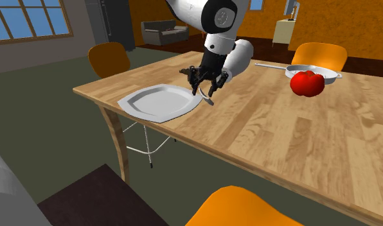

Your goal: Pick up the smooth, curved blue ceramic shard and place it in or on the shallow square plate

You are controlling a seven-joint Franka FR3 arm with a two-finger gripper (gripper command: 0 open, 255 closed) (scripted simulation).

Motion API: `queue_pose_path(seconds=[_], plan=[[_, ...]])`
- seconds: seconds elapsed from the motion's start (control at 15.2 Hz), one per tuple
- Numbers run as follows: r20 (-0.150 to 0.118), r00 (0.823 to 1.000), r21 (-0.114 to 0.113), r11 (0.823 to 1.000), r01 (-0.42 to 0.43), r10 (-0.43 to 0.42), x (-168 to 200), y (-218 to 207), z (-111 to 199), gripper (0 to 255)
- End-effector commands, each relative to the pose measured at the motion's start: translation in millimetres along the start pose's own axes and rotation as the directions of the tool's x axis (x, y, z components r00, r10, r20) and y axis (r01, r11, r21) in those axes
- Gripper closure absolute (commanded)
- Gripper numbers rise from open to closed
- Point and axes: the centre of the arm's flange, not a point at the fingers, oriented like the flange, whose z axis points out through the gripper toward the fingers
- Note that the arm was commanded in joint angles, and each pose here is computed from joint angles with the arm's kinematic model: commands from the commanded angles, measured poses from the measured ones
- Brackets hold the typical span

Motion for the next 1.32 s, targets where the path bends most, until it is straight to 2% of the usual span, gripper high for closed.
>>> queue_pose_path(seconds=[0.0, 0.53, 1.25], plan=[[0.0, 1.0, 0.0, 1.0, 0.0, 0.0, 0, 0, 0, 255], [0.0, 1.0, 0.0, 1.0, 0.0, 0.0, 0, 0, 0, 255], [0.0, 1.0, 0.0, 1.0, 0.0, 0.0, 9, -13, -56, 255]])
